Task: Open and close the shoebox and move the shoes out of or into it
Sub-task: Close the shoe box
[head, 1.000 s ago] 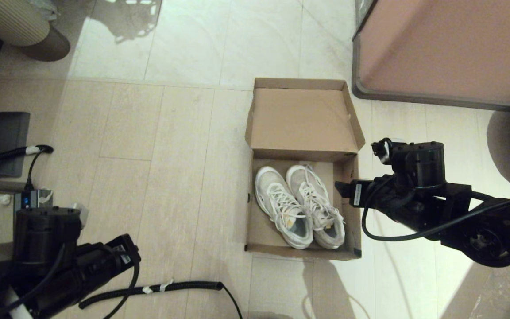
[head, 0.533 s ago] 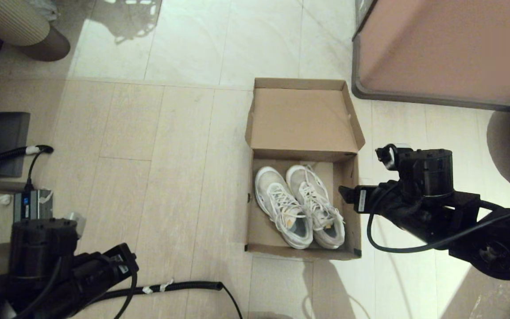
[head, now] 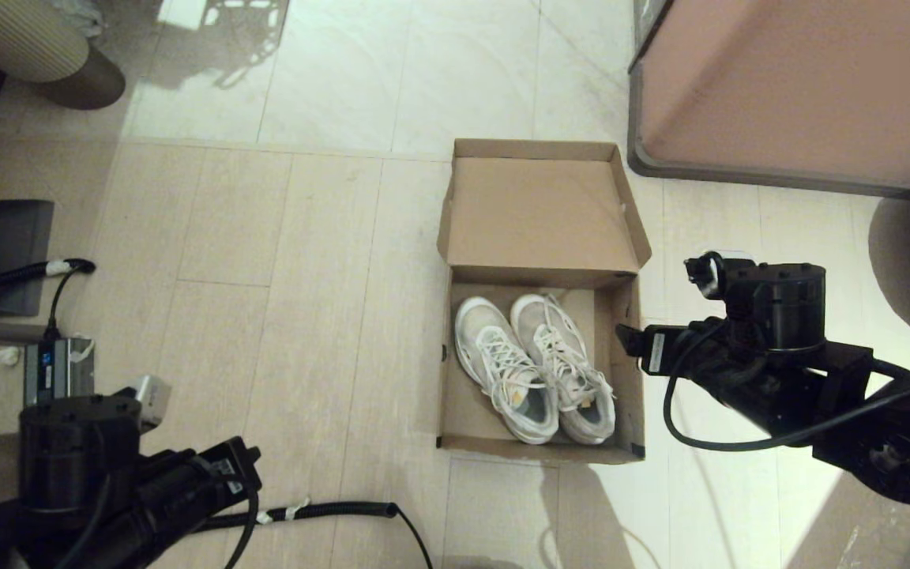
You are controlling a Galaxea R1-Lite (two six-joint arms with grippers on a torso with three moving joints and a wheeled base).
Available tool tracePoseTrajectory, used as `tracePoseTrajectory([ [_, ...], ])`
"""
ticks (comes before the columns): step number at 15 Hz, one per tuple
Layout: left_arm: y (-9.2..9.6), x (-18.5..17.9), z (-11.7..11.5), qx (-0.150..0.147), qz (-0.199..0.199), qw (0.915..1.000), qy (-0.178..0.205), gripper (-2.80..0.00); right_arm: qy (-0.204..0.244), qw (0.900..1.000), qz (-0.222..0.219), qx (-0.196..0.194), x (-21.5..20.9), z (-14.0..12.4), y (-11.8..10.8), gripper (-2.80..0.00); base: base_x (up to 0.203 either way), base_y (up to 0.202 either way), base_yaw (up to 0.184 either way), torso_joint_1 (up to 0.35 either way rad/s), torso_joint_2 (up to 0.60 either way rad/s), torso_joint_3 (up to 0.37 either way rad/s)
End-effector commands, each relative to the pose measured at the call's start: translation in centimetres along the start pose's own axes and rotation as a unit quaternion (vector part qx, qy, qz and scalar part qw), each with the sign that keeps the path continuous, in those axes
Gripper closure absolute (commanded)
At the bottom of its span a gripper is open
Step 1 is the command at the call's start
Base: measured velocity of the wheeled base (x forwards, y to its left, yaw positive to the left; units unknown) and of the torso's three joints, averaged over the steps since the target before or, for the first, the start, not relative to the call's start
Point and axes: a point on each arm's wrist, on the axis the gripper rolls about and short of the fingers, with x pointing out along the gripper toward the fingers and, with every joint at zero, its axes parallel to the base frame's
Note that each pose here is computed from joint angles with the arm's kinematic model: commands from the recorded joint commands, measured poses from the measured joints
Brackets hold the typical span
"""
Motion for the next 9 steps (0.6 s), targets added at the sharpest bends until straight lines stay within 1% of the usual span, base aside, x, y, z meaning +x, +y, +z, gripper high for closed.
tracePoseTrajectory([
  [1, 0.0, 0.2, -0.2, 0.0, 0.003, 1.0, 0.003, 0.0, 0.004, 1.0, 0.0, -0.003, -0.8, -0.4, -0.3, -2.8, 0.0, 0.0, 0.0, 0.0, 0.0, 0.0],
  [3, 0.0, 0.2, -0.2, 0.0, 0.002, 1.0, 0.004, 0.0, 0.005, 1.0, -0.022, -0.004, -0.9, -0.8, -0.6, -2.8, 0.0, 0.0, 0.0, 0.0, 0.0, 0.0],
  [4, -0.1, 0.2, -0.1, 0.006, 0.001, 1.0, 0.003, 0.0, 0.004, 0.999, -0.038, -0.002, -0.9, -0.9, -0.7, -2.8, 0.0, 0.0, 0.0, 0.0, 0.0, 0.0],
  [6, -0.5, 0.6, 0.4, 0.026, -0.008, 0.9996, -0.003, 0.0, -0.001, 0.999, -0.044, 0.007, -1.0, -0.8, -0.8, -2.8, 0.0, 0.0, 0.0, 0.0, 0.0, 0.0],
  [9, -1.9, 2.8, 1.5, 0.063, -0.028, 0.9975, -0.011, 0.0, -0.002, 0.999, -0.052, 0.007, -0.8, -0.9, -0.9, -2.8, 0.0, 0.0, 0.0, 0.0, 0.0, 0.0],
])
